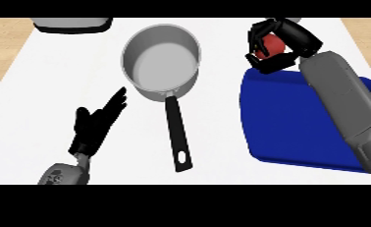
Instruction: Pick the bell pepper from the tray and place it in the pot
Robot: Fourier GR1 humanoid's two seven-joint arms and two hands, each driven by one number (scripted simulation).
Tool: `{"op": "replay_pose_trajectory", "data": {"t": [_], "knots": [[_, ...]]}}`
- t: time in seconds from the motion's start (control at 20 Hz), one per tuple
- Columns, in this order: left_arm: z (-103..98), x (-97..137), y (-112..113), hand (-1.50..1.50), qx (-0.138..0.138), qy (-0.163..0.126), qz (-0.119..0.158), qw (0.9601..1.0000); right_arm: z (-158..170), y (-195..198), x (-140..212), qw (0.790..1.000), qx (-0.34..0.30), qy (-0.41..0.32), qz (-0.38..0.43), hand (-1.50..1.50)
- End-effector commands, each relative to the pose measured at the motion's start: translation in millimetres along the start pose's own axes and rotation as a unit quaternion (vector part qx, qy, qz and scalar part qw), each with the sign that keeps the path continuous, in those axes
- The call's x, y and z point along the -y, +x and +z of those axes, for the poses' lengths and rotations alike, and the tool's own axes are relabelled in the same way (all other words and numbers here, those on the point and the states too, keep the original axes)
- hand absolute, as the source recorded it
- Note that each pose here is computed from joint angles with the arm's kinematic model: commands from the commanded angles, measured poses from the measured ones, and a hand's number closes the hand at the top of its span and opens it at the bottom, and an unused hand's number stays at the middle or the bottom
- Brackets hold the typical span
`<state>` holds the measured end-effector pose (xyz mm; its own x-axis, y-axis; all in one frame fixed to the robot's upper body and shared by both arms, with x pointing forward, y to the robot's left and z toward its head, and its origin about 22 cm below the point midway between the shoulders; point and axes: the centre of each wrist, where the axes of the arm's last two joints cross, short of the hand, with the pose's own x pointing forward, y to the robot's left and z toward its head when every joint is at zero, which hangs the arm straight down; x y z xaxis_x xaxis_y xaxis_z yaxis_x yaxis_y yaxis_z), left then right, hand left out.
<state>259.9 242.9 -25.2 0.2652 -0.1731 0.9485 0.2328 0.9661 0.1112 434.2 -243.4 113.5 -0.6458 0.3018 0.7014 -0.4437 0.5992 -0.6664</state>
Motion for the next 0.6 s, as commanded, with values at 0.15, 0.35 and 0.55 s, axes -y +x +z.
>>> {"op": "replay_pose_trajectory", "data": {"t": [0.15, 0.35, 0.55], "knots": [[4.1, -6.3, 1.9, 0.00, -0.002, 0.003, 0.002, 1.0000, -69.3, 61.0, -20.9, 0.997, 0.005, 0.053, 0.056, 1.50], [-1.8, -4.3, 2.3, 0.00, -0.004, -0.004, 0.000, 1.0000, -94.4, 71.2, -66.1, 0.993, -0.009, 0.079, 0.089, 1.50], [-5.5, 11.7, 5.0, 0.00, -0.001, -0.013, 0.002, 0.9999, -122.0, 85.4, -77.3, 0.987, -0.013, 0.089, 0.131, 1.50]]}}
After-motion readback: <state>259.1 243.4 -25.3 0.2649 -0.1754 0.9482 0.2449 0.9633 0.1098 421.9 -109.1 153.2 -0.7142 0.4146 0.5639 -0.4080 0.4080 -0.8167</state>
